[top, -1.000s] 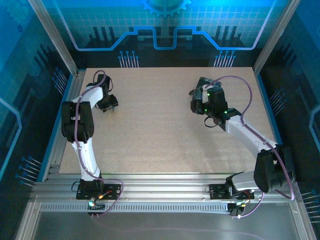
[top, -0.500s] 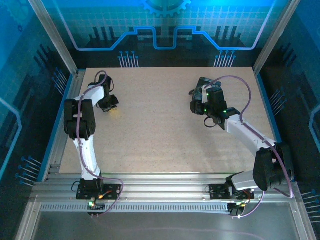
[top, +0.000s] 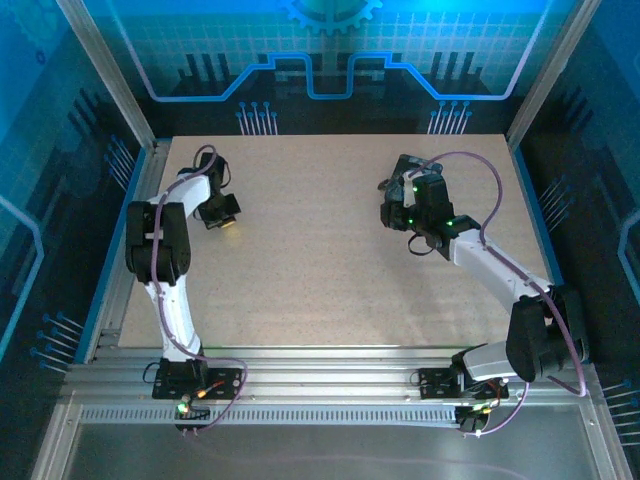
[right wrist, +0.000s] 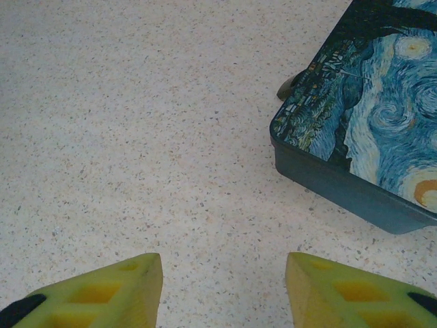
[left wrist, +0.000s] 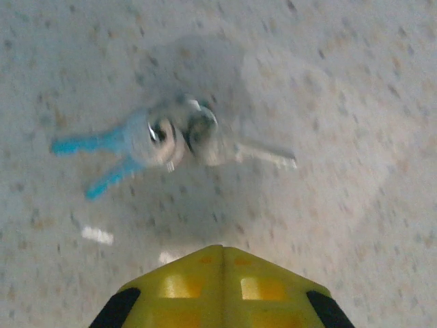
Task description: Unlock the padlock with the key
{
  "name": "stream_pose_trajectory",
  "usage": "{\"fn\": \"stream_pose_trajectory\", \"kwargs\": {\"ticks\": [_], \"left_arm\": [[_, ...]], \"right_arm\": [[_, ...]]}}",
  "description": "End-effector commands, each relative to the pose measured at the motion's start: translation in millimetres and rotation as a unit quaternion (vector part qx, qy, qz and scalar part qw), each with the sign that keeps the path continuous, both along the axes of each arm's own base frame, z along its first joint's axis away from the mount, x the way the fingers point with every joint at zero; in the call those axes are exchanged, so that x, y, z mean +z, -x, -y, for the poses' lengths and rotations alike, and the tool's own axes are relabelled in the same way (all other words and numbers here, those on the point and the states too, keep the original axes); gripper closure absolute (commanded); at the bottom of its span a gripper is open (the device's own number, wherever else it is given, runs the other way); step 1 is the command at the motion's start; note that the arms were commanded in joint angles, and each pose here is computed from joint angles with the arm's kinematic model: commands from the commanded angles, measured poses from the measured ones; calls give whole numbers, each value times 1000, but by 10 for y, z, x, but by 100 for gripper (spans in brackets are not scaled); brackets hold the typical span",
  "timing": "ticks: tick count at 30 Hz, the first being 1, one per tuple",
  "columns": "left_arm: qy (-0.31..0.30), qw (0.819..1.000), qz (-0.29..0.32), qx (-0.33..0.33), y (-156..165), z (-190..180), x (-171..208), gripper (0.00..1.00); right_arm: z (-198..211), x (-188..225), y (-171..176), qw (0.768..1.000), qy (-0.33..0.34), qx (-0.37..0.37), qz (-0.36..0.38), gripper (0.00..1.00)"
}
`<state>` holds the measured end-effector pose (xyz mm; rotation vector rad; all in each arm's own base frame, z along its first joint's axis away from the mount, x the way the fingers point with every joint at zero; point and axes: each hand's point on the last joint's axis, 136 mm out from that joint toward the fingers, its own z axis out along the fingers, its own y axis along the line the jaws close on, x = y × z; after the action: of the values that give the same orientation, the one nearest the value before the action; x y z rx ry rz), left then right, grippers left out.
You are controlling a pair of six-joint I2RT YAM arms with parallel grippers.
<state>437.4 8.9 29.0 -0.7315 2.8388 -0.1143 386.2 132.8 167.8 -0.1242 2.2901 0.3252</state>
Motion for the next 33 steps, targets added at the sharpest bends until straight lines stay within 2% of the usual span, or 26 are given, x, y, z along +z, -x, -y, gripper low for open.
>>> {"fn": "stream_pose_trajectory", "kwargs": {"ticks": [1,2,3,4,5,6,8,11,17,24,33], "left_arm": [[5,1000,12,-26,155,131,333,100],[-4,1000,15,-23,155,92,372,100],[-14,1000,16,-19,141,42,404,96],[-21,999,20,-17,113,-1,437,83],[-25,999,20,-11,74,-56,450,64],[-24,999,23,-6,18,-109,471,55],[-24,999,20,5,-78,-219,452,48],[-17,1000,16,14,-231,-340,393,45],[-8,1000,-10,9,-398,-386,158,46],[14,999,-30,12,-378,-348,-67,52],[24,999,-33,12,-342,-311,-171,71]], "right_arm": [[-78,51,26,1000,-10,9,-4,48],[-82,51,26,1000,-12,8,-5,47],[-89,51,26,1000,-14,9,-5,47],[-97,52,22,1000,-16,10,-6,46],[-108,50,24,1000,-18,11,-7,46],[-112,50,23,1000,-18,11,-7,46],[-122,44,24,1000,-17,13,-10,46],[-126,42,28,1000,-12,14,-12,45],[-112,8,11,1000,-2,11,-15,45],[-150,-69,-20,999,4,15,-28,45],[-188,-132,-47,999,5,19,-38,45]]}}
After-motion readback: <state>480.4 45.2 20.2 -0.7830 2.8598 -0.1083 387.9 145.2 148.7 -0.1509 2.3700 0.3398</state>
